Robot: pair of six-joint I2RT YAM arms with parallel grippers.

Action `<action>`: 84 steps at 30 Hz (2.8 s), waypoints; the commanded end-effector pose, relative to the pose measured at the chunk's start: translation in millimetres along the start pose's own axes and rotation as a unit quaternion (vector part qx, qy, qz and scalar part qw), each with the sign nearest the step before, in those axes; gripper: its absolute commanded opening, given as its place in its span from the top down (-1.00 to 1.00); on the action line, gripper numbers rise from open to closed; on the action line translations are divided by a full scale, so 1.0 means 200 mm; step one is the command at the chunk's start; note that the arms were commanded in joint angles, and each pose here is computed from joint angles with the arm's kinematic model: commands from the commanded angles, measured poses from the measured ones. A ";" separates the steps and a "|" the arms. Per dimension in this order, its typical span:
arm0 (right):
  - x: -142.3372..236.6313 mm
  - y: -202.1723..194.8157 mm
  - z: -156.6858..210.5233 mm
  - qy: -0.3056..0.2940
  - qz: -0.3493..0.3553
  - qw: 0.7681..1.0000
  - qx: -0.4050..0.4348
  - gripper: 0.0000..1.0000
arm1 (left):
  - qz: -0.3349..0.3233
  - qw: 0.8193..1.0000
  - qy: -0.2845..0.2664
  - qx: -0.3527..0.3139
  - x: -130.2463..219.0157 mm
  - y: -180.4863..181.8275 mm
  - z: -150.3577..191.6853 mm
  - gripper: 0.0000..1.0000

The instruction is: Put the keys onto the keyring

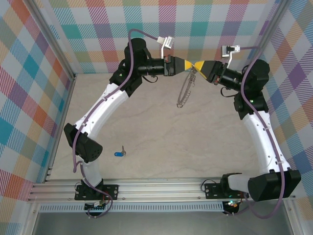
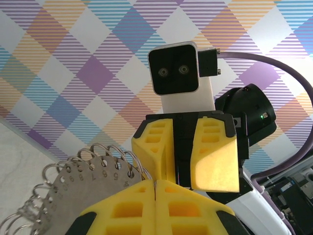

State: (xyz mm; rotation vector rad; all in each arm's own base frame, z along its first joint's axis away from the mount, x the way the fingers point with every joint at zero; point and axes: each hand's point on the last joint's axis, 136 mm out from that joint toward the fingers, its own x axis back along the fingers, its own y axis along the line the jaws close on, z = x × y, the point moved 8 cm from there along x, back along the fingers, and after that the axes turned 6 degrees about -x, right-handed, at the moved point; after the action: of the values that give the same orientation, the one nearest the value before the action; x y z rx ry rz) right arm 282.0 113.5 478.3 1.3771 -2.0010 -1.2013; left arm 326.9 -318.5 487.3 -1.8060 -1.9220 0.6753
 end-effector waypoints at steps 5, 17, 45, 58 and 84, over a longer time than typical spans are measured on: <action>-0.02 0.03 -0.01 0.004 -0.010 1.000 0.018 0.44 | 0.025 0.999 -0.011 -0.032 0.02 -0.07 -0.06 1.00; -0.03 -0.02 0.00 0.004 0.002 1.000 0.012 0.46 | 0.028 0.999 -0.010 -0.034 0.02 -0.08 -0.06 1.00; -0.05 0.07 -0.07 -0.045 -0.017 0.997 0.062 1.00 | -0.080 0.990 -0.114 -0.028 0.20 -0.11 -0.16 -0.16; -0.06 0.14 -0.19 -0.117 -0.062 0.989 0.061 1.00 | -0.008 0.986 -0.164 0.023 0.12 -0.12 -0.17 0.31; -0.09 0.12 -0.17 -0.120 -0.068 0.989 0.047 1.00 | 0.017 0.985 -0.165 0.039 -0.05 -0.08 -0.16 0.48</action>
State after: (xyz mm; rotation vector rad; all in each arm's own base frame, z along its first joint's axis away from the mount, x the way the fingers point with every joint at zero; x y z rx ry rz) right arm 316.5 118.7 500.3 1.3972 -2.1551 -1.4190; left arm 346.3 -322.8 503.1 -1.6659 -2.0392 1.0793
